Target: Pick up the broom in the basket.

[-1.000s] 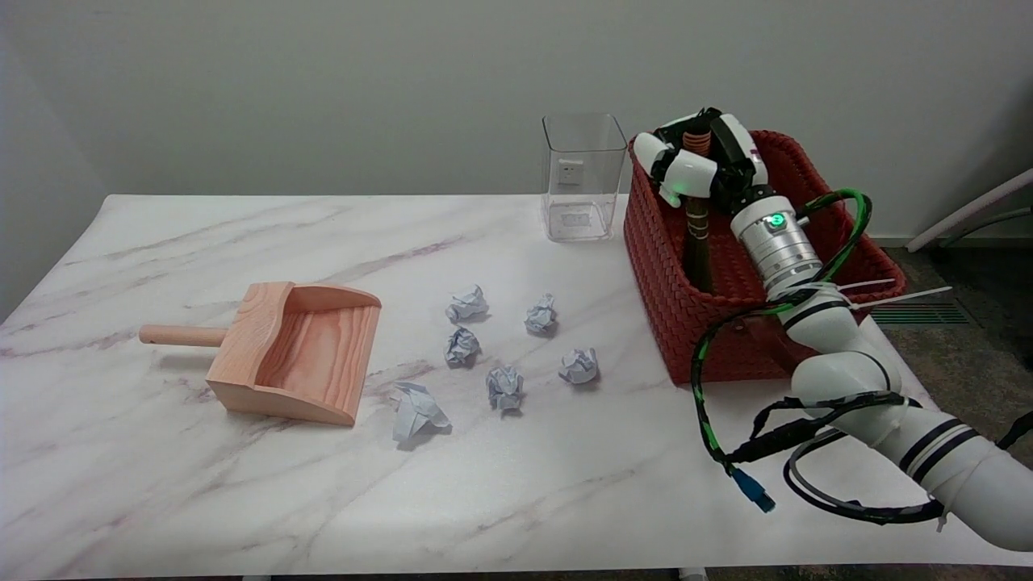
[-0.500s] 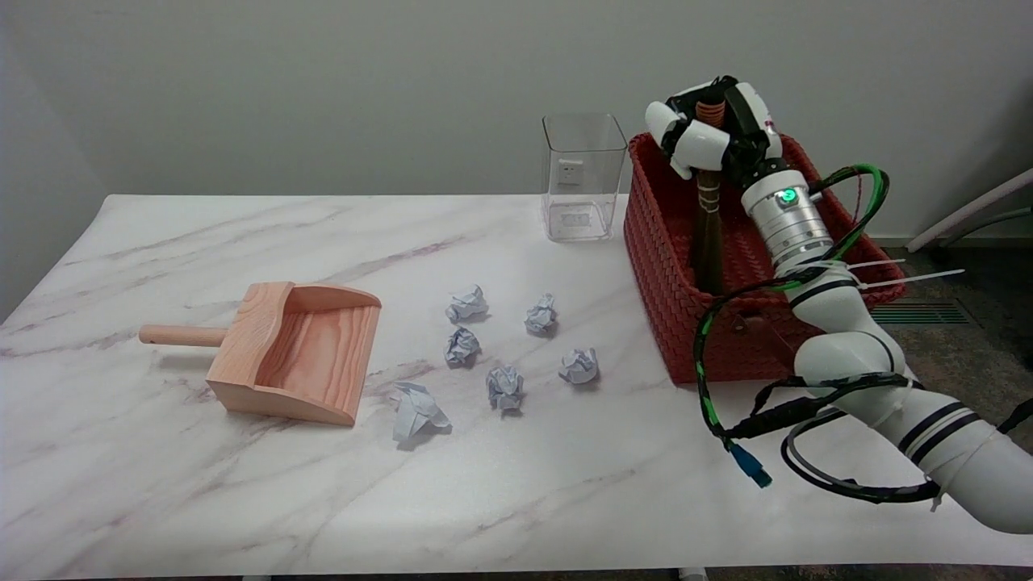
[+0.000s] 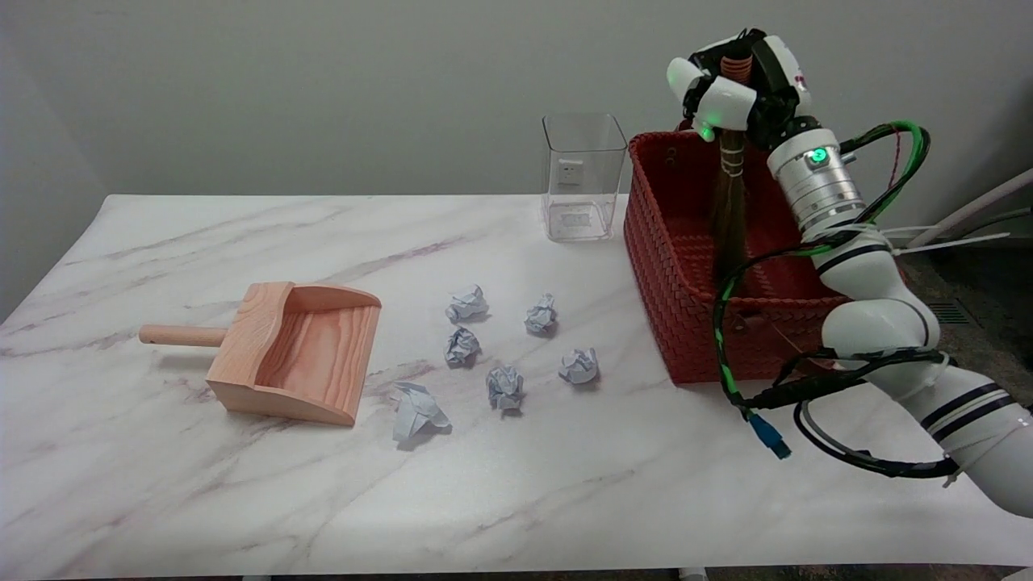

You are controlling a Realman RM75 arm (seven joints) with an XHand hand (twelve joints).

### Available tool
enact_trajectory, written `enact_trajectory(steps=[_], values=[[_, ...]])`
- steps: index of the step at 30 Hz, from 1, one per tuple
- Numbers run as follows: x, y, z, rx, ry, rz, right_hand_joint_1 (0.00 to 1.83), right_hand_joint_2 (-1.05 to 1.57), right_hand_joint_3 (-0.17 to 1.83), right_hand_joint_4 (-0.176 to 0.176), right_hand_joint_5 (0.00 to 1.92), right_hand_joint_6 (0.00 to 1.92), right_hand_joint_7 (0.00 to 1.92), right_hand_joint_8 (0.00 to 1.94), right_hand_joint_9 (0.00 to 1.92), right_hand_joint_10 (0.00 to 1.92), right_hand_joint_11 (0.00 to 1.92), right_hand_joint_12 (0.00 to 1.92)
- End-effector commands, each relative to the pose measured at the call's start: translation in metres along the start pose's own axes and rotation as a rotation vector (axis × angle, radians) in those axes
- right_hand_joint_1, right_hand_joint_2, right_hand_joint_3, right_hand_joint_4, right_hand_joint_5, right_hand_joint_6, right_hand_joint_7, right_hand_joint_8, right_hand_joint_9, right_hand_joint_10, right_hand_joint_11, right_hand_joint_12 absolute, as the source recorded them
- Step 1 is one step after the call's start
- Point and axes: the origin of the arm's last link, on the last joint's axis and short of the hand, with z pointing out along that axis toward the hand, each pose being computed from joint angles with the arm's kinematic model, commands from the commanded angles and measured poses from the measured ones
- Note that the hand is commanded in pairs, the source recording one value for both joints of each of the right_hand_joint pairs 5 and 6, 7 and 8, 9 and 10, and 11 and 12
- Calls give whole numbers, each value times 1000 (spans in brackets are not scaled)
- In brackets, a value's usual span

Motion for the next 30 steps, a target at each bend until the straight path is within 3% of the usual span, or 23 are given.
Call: enact_trajectory(steps=[1, 17, 23, 30], values=[[20, -57, 24, 18, -58, -25, 1117, 1110, 964, 0, 1920, 1920, 1920, 1920, 1920, 1920, 1838, 1838], [26, -120, 44, 168, -66, 224, 1105, 1123, 1025, 0, 1920, 1920, 1920, 1920, 1920, 1920, 1853, 1853], [17, -130, 41, 191, -100, 318, 1099, 1125, 1064, 0, 1920, 1920, 1920, 1920, 1920, 1920, 1857, 1857], [8, -135, 37, 204, -126, 309, 1094, 1119, 1092, 0, 1920, 1920, 1920, 1920, 1920, 1920, 1865, 1865]])
